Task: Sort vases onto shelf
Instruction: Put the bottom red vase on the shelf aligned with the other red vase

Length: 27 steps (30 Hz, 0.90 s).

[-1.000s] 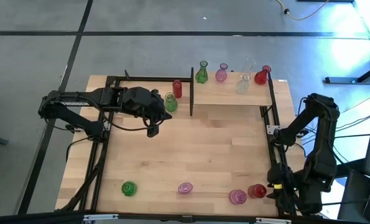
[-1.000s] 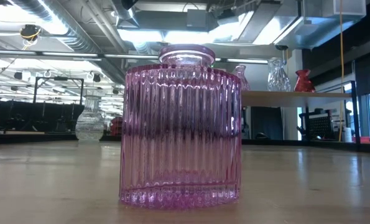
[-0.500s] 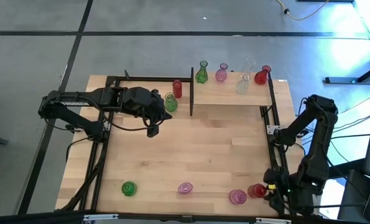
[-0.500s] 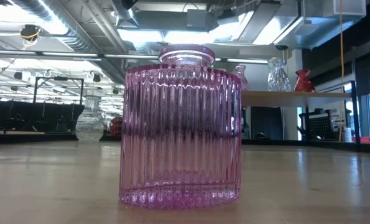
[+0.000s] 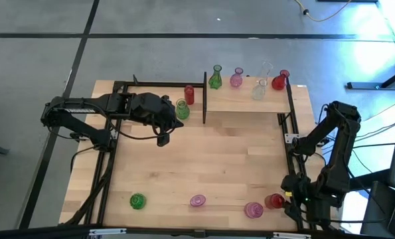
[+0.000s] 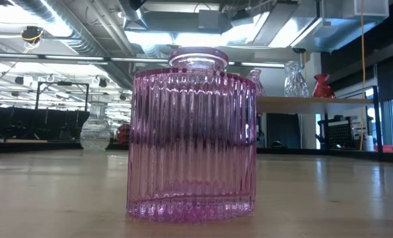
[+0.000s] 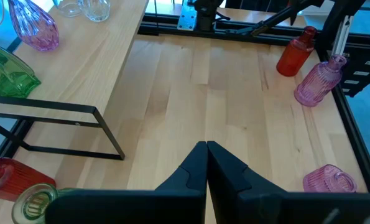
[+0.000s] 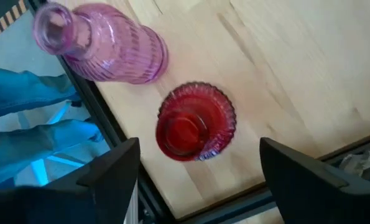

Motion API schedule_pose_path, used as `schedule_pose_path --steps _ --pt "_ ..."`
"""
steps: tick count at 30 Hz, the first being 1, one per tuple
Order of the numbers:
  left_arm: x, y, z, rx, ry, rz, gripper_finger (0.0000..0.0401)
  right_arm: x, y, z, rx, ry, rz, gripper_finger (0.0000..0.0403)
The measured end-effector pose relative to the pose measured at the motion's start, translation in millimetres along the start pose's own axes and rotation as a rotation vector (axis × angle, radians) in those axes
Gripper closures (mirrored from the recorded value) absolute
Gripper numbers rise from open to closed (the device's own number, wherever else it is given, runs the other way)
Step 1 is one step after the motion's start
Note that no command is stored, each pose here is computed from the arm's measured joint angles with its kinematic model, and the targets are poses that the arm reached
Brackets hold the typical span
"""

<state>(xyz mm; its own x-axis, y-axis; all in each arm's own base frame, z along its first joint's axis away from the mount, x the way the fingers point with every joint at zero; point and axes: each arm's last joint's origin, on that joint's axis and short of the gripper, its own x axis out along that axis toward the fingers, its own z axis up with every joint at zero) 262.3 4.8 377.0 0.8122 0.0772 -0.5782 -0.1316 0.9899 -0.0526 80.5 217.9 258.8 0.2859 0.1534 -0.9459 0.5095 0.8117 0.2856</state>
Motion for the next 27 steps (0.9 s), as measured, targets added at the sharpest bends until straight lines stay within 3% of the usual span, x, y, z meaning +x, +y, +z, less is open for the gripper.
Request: schedule_pose_path --steps 13,21,27 --pt "0 0 0 0.0 0.0 0.0 0.0401 2 3 8 -0.061 0.023 -0.001 0.0192" --pt "0 0 0 0.0 0.0 0.0 0.0401 24 7 2 -0.035 0.07 0.129 0.0235" --pt "0 0 0 0.0 0.0 0.0 0.0401 25 3 3 -0.003 0.051 0.12 0.0269"
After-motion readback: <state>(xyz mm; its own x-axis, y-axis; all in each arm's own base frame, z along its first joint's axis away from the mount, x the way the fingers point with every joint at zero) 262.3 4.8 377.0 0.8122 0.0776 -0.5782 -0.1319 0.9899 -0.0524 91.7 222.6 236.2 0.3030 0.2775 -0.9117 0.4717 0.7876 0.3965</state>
